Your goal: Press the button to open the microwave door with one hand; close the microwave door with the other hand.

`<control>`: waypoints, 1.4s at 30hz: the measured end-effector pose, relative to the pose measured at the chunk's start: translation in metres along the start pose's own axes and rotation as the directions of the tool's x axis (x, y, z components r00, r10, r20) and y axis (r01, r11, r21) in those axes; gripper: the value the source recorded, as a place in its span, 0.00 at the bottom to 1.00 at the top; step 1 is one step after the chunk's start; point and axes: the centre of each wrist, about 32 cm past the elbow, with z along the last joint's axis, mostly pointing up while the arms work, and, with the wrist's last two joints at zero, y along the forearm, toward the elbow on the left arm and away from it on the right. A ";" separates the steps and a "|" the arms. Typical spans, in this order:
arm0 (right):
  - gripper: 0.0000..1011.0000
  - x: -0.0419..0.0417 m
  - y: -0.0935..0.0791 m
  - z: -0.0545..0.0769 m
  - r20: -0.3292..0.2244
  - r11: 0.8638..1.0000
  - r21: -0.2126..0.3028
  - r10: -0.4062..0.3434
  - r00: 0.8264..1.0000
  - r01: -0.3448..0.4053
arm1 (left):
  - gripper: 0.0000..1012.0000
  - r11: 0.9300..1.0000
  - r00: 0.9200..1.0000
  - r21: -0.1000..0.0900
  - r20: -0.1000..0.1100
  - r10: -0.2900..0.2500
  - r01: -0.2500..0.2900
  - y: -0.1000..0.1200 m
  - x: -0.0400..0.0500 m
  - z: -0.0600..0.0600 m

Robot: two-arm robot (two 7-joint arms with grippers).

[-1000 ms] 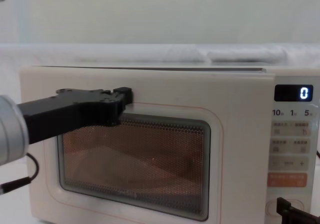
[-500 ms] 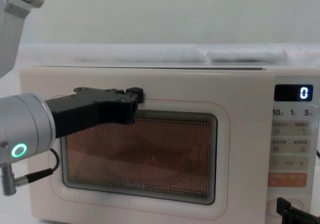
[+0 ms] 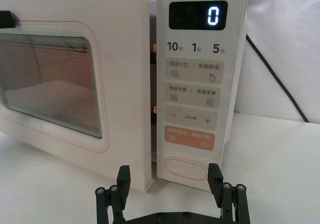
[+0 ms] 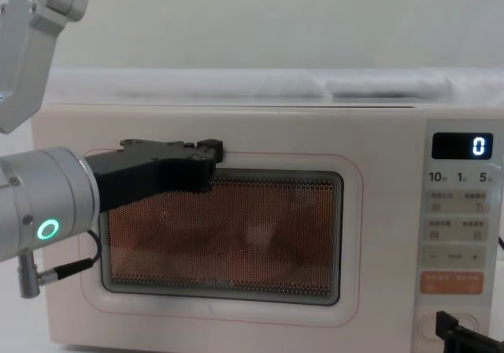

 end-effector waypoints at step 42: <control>0.99 0.0000 0.000 0.000 0.000 1.000 0.000 0.000 1.000 0.000 | 0.00 0.999 0.999 0.020 0.026 0.046 -0.047 -0.010 0.0064 -0.001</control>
